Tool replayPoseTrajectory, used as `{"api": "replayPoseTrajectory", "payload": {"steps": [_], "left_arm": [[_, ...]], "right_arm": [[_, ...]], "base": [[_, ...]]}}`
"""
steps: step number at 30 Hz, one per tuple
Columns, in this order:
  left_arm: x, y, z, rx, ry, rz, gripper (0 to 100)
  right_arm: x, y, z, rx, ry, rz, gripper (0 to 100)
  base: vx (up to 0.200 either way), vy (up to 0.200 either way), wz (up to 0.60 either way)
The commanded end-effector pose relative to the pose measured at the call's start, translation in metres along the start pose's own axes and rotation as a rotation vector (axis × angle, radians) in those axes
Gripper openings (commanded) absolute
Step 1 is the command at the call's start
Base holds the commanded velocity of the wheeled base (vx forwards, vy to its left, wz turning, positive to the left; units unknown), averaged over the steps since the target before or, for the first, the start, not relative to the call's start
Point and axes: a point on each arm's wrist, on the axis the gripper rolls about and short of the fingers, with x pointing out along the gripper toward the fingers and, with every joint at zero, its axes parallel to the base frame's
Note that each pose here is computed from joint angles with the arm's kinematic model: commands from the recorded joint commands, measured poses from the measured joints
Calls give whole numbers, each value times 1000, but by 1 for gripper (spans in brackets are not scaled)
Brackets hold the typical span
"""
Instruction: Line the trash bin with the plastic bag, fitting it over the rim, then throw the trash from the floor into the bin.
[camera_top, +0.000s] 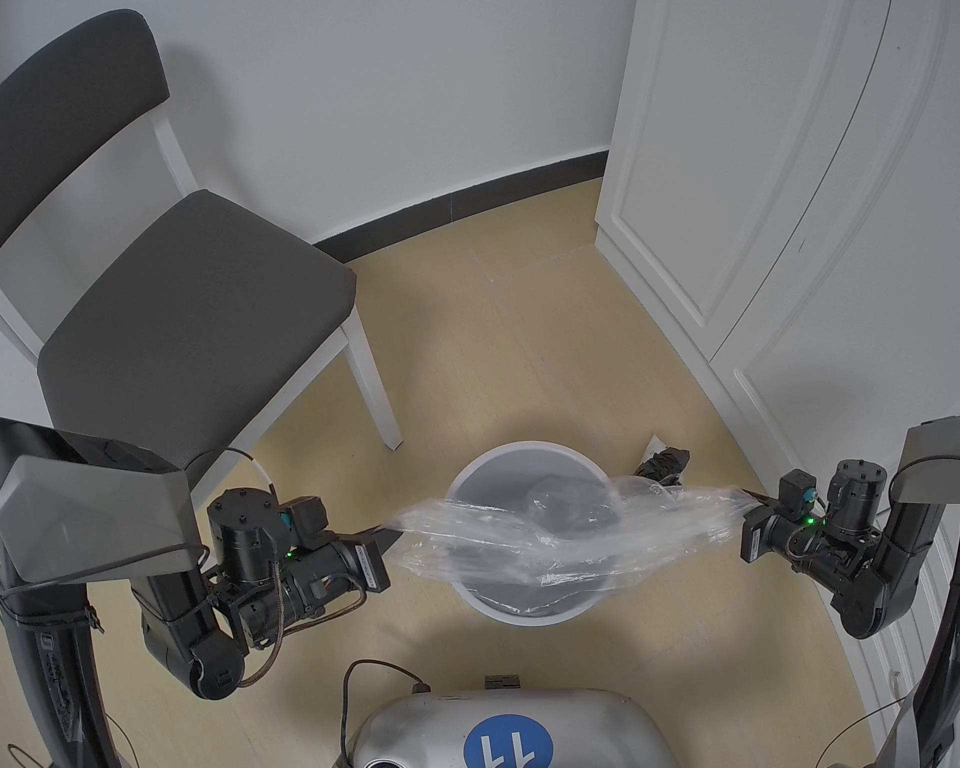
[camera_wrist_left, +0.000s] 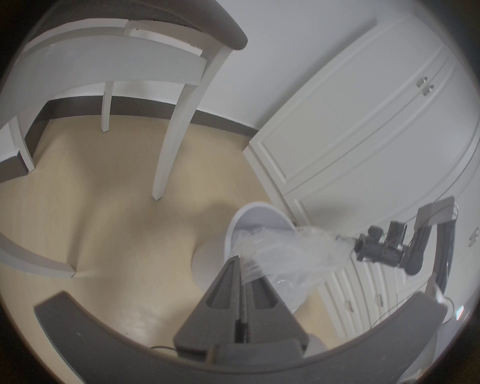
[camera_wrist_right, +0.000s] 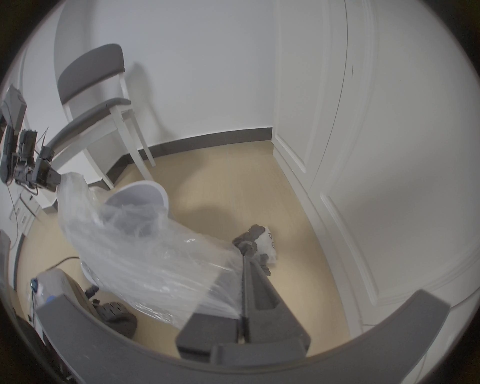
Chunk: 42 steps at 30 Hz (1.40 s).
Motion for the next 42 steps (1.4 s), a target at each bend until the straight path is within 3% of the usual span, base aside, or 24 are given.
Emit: {"api": "replayPoseTrajectory", "payload": {"steps": [1, 8, 19, 25, 42], "left_arm": [[-8, 12, -13, 12, 67, 41, 0], [-14, 17, -24, 1, 155, 83, 0], [-22, 17, -32, -5, 202, 94, 0], [-35, 20, -46, 65, 292, 71, 0], [-37, 32, -79, 128, 447, 92, 0]], "right_arm": [[-9, -9, -3, -21, 9, -27, 0], [-15, -5, -10, -49, 45, -1, 0], [-26, 3, -19, -95, 91, 74, 0], [-36, 7, -29, -170, 142, 114, 0], [-47, 12, -51, -277, 248, 165, 0]], "base": [[0, 0, 0], [0, 0, 0], [0, 0, 0], [0, 0, 0], [0, 0, 0]]}}
